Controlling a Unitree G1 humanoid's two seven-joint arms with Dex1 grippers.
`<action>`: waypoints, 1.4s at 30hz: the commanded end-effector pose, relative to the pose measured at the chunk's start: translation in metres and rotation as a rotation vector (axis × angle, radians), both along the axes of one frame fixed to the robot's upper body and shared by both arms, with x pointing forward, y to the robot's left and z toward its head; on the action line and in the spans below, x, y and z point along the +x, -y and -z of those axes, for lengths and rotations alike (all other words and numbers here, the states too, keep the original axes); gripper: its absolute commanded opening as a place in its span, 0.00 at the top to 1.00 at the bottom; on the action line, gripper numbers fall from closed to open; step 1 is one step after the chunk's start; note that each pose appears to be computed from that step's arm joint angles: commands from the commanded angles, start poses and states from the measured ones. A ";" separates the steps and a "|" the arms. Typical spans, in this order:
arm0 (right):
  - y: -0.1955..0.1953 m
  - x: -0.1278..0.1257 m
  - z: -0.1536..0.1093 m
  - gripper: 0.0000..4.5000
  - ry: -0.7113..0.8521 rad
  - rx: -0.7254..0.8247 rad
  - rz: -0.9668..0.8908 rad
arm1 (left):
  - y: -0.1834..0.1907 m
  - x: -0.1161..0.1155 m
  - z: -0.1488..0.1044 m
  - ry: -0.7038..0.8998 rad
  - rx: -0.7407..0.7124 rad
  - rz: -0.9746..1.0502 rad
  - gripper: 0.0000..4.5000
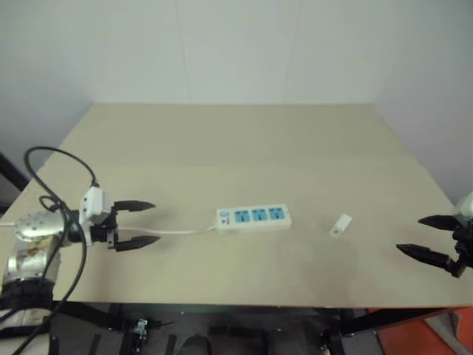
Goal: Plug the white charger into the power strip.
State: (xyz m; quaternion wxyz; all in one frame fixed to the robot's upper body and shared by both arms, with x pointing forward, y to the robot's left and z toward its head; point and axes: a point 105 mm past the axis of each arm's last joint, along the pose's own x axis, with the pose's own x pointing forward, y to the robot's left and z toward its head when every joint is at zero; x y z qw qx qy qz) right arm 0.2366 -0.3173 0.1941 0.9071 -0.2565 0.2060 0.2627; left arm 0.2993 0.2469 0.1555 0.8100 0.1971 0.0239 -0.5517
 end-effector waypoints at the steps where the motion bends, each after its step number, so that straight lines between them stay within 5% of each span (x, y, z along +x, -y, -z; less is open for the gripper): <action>1: 0.000 0.002 -0.008 0.00 0.045 -0.026 -0.002 | 0.000 0.002 -0.010 0.035 0.003 0.022 0.00; 25: -0.006 -0.003 -0.007 0.00 0.096 -0.074 -0.054 | 0.026 0.033 0.000 0.053 -0.033 0.102 0.00; 37: -0.003 -0.007 -0.001 0.00 0.087 -0.090 -0.047 | 0.021 0.028 0.003 0.035 -0.008 0.108 0.00; 42: -0.004 -0.002 -0.002 0.00 0.108 -0.092 -0.061 | 0.035 0.036 0.004 0.052 -0.104 0.128 0.00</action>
